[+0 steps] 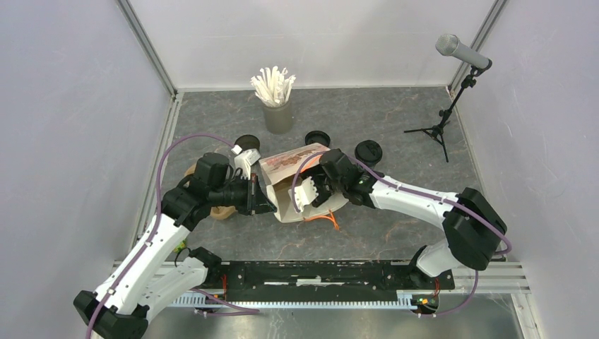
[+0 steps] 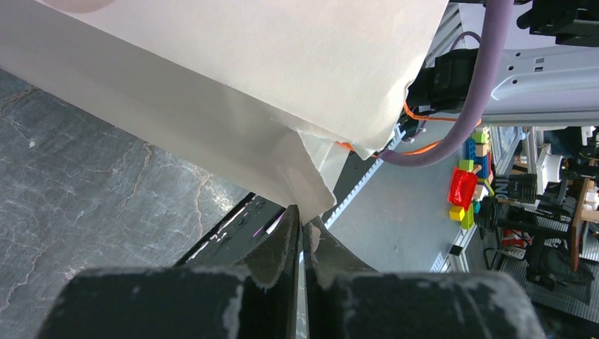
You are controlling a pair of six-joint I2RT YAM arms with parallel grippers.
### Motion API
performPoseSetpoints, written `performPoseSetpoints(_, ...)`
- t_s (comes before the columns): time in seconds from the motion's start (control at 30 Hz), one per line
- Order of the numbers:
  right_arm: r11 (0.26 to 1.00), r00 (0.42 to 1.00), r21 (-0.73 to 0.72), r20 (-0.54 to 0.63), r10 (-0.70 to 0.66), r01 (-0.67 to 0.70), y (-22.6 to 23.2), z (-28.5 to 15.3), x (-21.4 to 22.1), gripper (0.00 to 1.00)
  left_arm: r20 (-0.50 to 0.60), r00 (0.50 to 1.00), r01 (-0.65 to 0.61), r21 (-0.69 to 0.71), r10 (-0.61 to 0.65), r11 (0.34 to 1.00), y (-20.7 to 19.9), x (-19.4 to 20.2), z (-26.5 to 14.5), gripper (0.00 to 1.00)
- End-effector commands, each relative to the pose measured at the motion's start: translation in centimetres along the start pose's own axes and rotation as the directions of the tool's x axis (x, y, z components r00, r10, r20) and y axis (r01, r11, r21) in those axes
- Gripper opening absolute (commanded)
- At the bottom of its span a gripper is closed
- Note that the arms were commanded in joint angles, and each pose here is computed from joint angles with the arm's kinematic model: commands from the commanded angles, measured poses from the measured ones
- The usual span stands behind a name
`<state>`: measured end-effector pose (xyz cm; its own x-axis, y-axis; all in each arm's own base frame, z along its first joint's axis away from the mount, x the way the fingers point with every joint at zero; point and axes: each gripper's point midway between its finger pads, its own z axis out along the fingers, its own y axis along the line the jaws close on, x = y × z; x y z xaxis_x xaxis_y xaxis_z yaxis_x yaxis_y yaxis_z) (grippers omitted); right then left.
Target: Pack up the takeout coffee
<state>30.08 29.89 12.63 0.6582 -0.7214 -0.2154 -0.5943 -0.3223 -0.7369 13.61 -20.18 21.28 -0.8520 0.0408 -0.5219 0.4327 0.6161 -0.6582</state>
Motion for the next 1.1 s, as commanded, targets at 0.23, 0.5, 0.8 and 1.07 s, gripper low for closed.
performPoseSetpoints(0.23, 0.999, 1.000, -0.039, -0.006, 0.007, -0.007, 1.2, 0.9, 0.8, 0.64, 0.025, 0.999, 0.022, 0.032, -0.023, 0.999, -1.2, -1.4, 0.0, 0.10)
performPoseSetpoints(0.5, 0.999, 1.000, -0.038, -0.011, 0.012, -0.012, 1.3, 1.1, 1.2, 0.64, 0.023, 0.999, 0.022, 0.029, -0.022, 0.999, -1.1, -1.3, 0.0, 0.11)
performPoseSetpoints(0.8, 1.000, 1.000, -0.025, -0.016, 0.013, -0.013, 0.5, 1.5, 1.4, 0.64, 0.026, 1.000, 0.015, 0.030, -0.016, 0.999, -1.2, -1.4, 0.0, 0.10)
performPoseSetpoints(1.07, 1.000, 1.000, -0.007, -0.006, 0.020, -0.020, -0.5, 0.8, 1.1, 0.68, 0.032, 0.999, 0.012, 0.023, -0.013, 1.000, -1.1, -1.6, -0.1, 0.11)
